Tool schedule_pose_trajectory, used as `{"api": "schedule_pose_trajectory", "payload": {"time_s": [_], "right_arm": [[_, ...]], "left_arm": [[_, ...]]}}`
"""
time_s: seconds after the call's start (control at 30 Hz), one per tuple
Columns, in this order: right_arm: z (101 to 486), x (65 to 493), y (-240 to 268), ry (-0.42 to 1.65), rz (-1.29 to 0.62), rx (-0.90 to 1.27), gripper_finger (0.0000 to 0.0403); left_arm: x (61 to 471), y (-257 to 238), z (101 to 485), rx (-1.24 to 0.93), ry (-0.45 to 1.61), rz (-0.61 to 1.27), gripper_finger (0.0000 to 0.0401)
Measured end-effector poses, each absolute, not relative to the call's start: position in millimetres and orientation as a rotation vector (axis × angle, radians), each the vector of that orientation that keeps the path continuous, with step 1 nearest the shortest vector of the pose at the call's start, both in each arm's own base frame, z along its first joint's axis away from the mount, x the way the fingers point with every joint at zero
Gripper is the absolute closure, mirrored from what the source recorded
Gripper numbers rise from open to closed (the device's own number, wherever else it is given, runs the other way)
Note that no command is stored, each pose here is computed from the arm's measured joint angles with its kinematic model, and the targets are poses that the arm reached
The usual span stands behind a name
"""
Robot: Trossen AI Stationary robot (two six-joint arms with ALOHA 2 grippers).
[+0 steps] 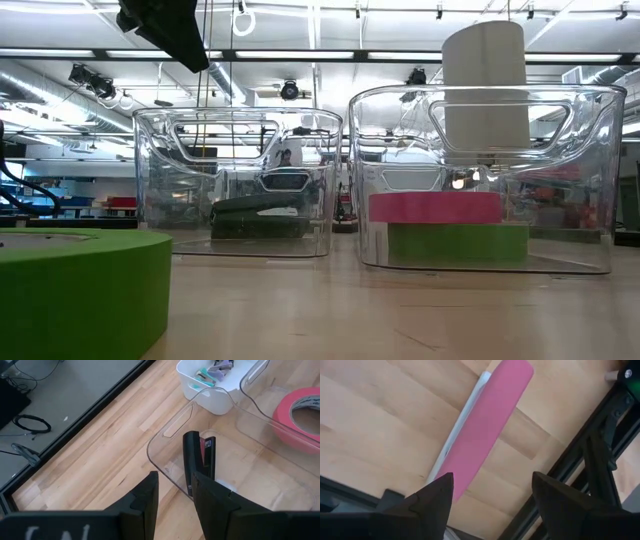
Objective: Pick and place Stapler, Stapler remover, tape
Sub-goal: Put the pink stapler into the left transparent bin
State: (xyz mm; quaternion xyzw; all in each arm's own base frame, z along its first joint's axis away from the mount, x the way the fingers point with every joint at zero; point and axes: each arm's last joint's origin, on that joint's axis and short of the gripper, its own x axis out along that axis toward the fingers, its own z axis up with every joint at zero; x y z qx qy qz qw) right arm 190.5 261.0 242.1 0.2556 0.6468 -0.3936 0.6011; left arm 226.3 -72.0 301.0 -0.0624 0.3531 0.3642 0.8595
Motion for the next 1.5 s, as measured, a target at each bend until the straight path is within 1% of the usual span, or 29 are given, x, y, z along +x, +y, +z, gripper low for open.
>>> {"api": "schedule_pose_trajectory", "payload": {"time_s": [0.23,0.37,0.5,0.7,1.07,1.23,1.3,1.33,1.4,1.47,1.5], "right_arm": [[234,191,266,1.466,-0.923,0.575,0.0133],[229,193,267,1.438,-0.923,0.620,0.0133],[207,192,268,1.452,-0.890,0.655,0.0133],[173,186,265,1.554,-0.868,0.695,0.0133],[137,189,265,1.466,-0.696,0.829,0.0133],[133,186,261,1.472,-0.707,0.833,0.0135],[132,186,260,1.484,-0.715,0.832,0.0149],[131,185,260,1.485,-0.716,0.831,0.0162],[131,185,260,1.488,-0.711,0.828,0.0200],[131,185,260,1.489,-0.709,0.826,0.0247],[131,185,260,1.490,-0.713,0.828,0.0261]], "left_arm": [[226,-72,301,-0.131,0.741,0.765,0.0279],[226,-72,301,-0.131,0.741,0.765,0.0279],[226,-72,301,-0.132,0.741,0.765,0.0279],[226,-72,301,-0.132,0.740,0.765,0.0279],[227,-72,301,-0.135,0.728,0.766,0.0279],[227,-72,302,-0.135,0.727,0.766,0.0279],[227,-72,302,-0.136,0.726,0.765,0.0279],[227,-72,302,-0.137,0.724,0.765,0.0279],[228,-72,302,-0.138,0.724,0.765,0.0279],[228,-73,302,-0.138,0.723,0.764,0.0279],[228,-73,302,-0.139,0.722,0.764,0.0279]]}}
